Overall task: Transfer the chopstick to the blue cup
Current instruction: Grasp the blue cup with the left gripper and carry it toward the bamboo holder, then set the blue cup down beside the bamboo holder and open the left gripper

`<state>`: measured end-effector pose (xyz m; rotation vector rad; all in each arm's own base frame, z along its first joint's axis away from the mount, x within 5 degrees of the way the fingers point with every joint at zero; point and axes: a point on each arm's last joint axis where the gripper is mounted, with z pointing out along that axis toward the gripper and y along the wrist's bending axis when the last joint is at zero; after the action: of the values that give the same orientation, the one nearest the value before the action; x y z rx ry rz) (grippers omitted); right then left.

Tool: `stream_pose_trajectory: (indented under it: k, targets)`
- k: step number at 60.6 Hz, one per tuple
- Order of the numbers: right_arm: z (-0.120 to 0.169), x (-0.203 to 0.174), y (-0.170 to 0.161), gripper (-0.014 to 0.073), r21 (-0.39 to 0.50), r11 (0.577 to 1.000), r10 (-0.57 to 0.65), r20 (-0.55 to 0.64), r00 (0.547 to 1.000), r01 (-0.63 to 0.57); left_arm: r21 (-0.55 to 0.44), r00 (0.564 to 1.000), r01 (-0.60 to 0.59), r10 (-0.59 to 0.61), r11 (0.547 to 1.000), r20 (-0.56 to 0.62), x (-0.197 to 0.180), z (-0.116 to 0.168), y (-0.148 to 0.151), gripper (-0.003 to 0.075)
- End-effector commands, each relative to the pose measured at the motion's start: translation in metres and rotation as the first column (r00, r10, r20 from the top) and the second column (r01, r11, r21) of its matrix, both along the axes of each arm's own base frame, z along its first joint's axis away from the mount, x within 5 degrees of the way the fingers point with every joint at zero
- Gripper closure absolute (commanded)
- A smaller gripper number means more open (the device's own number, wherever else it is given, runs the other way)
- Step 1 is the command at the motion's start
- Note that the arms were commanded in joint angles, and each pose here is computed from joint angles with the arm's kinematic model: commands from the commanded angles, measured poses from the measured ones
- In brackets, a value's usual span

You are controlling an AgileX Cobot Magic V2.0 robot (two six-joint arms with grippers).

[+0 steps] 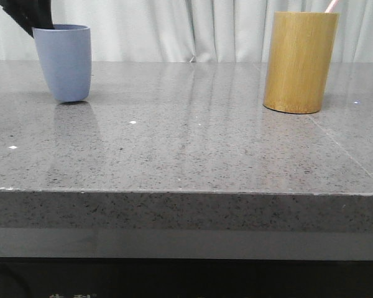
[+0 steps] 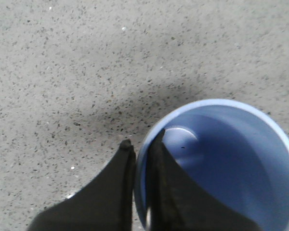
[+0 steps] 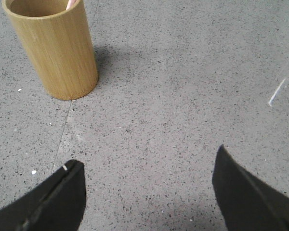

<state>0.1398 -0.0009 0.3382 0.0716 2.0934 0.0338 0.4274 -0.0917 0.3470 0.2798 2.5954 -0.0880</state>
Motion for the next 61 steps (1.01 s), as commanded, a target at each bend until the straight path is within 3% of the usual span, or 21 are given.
stream_pose_trajectory:
  k: [1, 21, 40, 61]
  targets:
    - [0.017, 0.003, 0.000, 0.0034, -0.019, 1.000, 0.008, 0.100, 0.995, -0.006, -0.083, 0.992, 0.029, -0.019, 0.996, 0.129, -0.013, 0.044, -0.008, 0.0739]
    - [0.016, 0.003, 0.000, 0.0034, -0.018, 1.000, 0.008, 0.090, 0.996, -0.006, -0.116, 0.968, 0.186, -0.162, 0.976, 0.190, -0.034, 0.062, -0.068, 0.0739]
    - [0.015, 0.003, 0.000, 0.0034, -0.018, 1.000, 0.007, 0.073, 0.997, -0.006, -0.112, 0.941, 0.311, -0.290, 0.944, 0.172, -0.046, 0.044, -0.126, 0.0739]
    - [0.014, 0.002, 0.000, 0.0034, -0.018, 1.000, 0.007, 0.063, 0.998, -0.006, -0.108, 0.930, 0.347, -0.326, 0.932, 0.171, -0.047, 0.033, -0.146, 0.0739]
